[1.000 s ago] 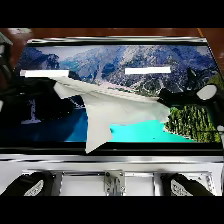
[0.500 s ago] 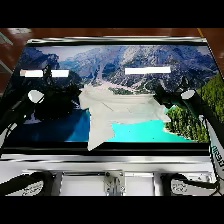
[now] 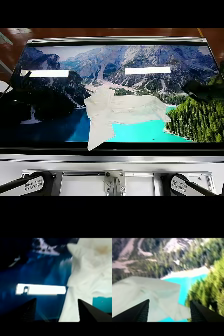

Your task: Fold the shirts.

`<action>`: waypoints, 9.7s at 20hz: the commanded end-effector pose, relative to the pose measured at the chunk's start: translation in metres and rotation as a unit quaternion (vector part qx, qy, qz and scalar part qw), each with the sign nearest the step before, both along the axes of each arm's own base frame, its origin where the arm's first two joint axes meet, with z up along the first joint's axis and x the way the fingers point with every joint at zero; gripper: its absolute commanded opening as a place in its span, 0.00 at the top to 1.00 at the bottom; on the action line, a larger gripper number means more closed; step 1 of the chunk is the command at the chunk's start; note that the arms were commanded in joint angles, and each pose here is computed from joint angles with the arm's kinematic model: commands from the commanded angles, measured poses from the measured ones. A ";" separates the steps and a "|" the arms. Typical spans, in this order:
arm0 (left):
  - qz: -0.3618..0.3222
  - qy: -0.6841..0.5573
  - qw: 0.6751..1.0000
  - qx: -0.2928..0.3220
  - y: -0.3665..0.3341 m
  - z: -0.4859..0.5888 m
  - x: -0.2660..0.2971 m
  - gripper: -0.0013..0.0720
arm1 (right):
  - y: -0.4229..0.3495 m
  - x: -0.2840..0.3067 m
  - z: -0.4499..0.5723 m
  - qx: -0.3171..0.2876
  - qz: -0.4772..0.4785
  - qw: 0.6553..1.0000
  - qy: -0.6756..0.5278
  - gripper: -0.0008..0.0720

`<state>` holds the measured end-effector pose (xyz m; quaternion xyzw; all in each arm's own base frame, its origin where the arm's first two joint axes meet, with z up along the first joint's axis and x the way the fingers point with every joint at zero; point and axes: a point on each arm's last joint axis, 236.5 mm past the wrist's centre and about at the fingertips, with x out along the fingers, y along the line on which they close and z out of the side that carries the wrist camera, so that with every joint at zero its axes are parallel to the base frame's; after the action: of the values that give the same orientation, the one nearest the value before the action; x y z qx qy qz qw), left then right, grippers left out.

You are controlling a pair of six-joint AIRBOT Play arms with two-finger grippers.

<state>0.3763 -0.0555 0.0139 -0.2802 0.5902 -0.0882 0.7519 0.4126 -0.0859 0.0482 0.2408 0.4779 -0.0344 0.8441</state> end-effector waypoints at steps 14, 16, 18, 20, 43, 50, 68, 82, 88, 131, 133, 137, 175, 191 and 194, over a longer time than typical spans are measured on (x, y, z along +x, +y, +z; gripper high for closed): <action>-0.108 0.146 0.980 -0.086 -0.157 -0.127 -0.123 0.16 | 0.016 -0.082 -0.075 0.160 0.039 0.971 0.175 0.14; -0.104 0.140 0.979 -0.105 -0.172 -0.128 -0.120 0.16 | 0.016 -0.082 -0.080 0.164 0.039 0.969 0.181 0.14; -0.095 0.139 0.979 -0.116 -0.181 -0.129 -0.118 0.17 | 0.017 -0.083 -0.086 0.166 0.045 0.967 0.186 0.14; -0.088 0.139 0.980 -0.116 -0.186 -0.133 -0.117 0.18 | 0.019 -0.080 -0.092 0.167 0.046 0.967 0.189 0.14; -0.079 -0.093 0.989 -0.087 -0.123 -0.002 -0.040 0.94 | 0.106 0.016 -0.085 0.096 0.162 0.978 0.089 0.91; 0.000 -0.584 0.809 0.068 -0.021 0.423 -0.047 0.94 | 0.108 0.018 0.286 -0.063 0.155 0.926 -0.337 0.91; 0.005 -0.533 0.814 0.229 0.022 0.437 -0.130 0.93 | 0.091 -0.119 0.303 -0.156 0.118 0.950 -0.241 0.91; 0.018 -0.276 0.959 0.059 0.018 0.124 0.096 0.93 | 0.082 0.146 0.013 0.123 0.001 0.988 -0.092 0.90; -0.028 -0.181 0.982 0.040 -0.032 0.015 0.118 0.93 | 0.110 0.169 -0.057 0.119 0.000 0.991 -0.066 0.90; 0.034 0.017 0.993 -0.108 -0.106 -0.122 -0.051 0.93 | 0.034 0.022 -0.161 0.184 0.016 0.966 0.180 0.08; 0.031 0.003 0.993 -0.110 -0.106 -0.112 -0.045 0.93 | 0.042 0.037 -0.169 0.171 0.013 0.972 0.163 0.08; 0.018 -0.042 0.993 -0.112 -0.108 -0.084 -0.035 0.93 | 0.039 0.065 -0.170 0.148 -0.017 0.982 0.120 0.17; -0.040 -0.519 0.818 0.245 -0.014 0.439 -0.213 0.93 | 0.054 -0.237 0.358 -0.333 0.058 0.901 -0.273 0.91; 0.046 -0.255 0.962 0.090 0.027 0.030 0.101 0.93 | 0.054 0.097 -0.030 -0.070 0.050 0.989 -0.121 0.91; 0.067 -0.279 0.952 0.111 0.027 0.013 0.139 0.93 | 0.077 0.136 -0.051 -0.113 0.075 0.978 -0.159 0.91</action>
<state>0.4705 -0.0337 0.0497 -0.2043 0.3860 -0.0820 0.8958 0.5005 -0.0220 0.0156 0.1291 0.4051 0.0193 0.9049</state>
